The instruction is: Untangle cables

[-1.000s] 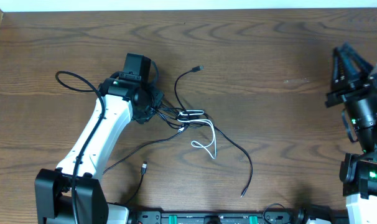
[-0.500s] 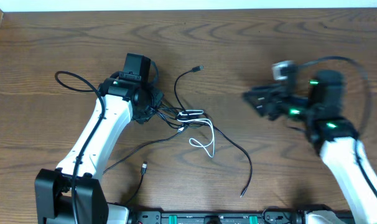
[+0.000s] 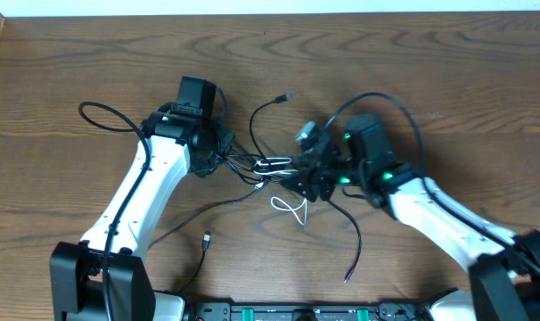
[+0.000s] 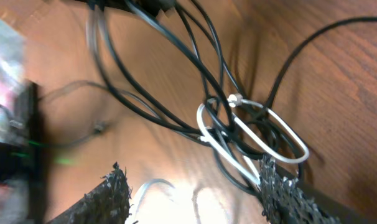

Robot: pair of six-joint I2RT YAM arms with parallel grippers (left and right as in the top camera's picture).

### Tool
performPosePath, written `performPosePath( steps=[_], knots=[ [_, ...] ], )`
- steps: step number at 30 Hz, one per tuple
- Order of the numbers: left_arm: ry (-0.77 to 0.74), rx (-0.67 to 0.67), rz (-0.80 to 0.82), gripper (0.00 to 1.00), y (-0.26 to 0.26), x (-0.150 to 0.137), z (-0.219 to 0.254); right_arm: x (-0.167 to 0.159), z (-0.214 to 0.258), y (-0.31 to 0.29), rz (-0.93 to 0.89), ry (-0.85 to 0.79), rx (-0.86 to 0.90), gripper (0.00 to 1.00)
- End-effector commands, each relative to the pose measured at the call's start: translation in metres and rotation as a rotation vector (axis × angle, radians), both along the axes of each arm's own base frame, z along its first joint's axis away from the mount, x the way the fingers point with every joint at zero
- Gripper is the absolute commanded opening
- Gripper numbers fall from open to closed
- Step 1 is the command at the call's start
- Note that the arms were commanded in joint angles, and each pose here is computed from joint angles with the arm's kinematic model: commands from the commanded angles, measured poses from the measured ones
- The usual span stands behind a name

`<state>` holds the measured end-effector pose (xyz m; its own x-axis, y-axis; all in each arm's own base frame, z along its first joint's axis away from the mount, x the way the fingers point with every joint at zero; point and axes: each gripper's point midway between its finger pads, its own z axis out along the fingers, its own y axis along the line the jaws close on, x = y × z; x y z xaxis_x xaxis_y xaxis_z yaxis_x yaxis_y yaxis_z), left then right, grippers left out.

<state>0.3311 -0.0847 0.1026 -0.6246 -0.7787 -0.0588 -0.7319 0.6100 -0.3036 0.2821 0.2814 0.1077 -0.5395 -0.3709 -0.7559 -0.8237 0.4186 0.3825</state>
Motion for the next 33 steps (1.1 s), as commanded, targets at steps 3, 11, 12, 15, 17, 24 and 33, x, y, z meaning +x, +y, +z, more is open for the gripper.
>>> performPosePath(
  steps=[3, 11, 12, 15, 17, 24, 33],
  knots=[
    [-0.035, 0.019, -0.001, 0.15, 0.005, 0.004, 0.01, 0.012, -0.041, 0.014, -0.004, -0.13, -0.145, 0.64],
    [-0.034, 0.016, -0.002, 0.15, 0.004, 0.004, 0.01, 0.012, -0.054, 0.026, -0.007, -0.128, -0.145, 0.04],
    [-0.034, 0.016, -0.002, 0.16, 0.004, 0.004, 0.01, 0.013, -0.052, 0.026, -0.018, -0.121, -0.139, 0.01],
    [-0.034, 0.017, -0.002, 0.15, 0.004, 0.004, 0.01, 0.021, -0.033, 0.02, -0.08, -0.092, -0.091, 0.01],
    [-0.034, 0.017, -0.002, 0.15, 0.004, 0.004, 0.01, 0.022, -0.006, 0.015, -0.092, -0.082, -0.019, 0.01],
    [-0.03, 0.017, -0.002, 0.15, 0.004, 0.003, 0.01, 0.012, 0.091, -0.011, -0.034, -0.178, 0.19, 0.01],
    [-0.02, 0.02, -0.002, 0.16, 0.005, 0.0, 0.009, -0.005, 0.172, -0.05, -0.078, -0.347, 0.292, 0.01]
  ],
)
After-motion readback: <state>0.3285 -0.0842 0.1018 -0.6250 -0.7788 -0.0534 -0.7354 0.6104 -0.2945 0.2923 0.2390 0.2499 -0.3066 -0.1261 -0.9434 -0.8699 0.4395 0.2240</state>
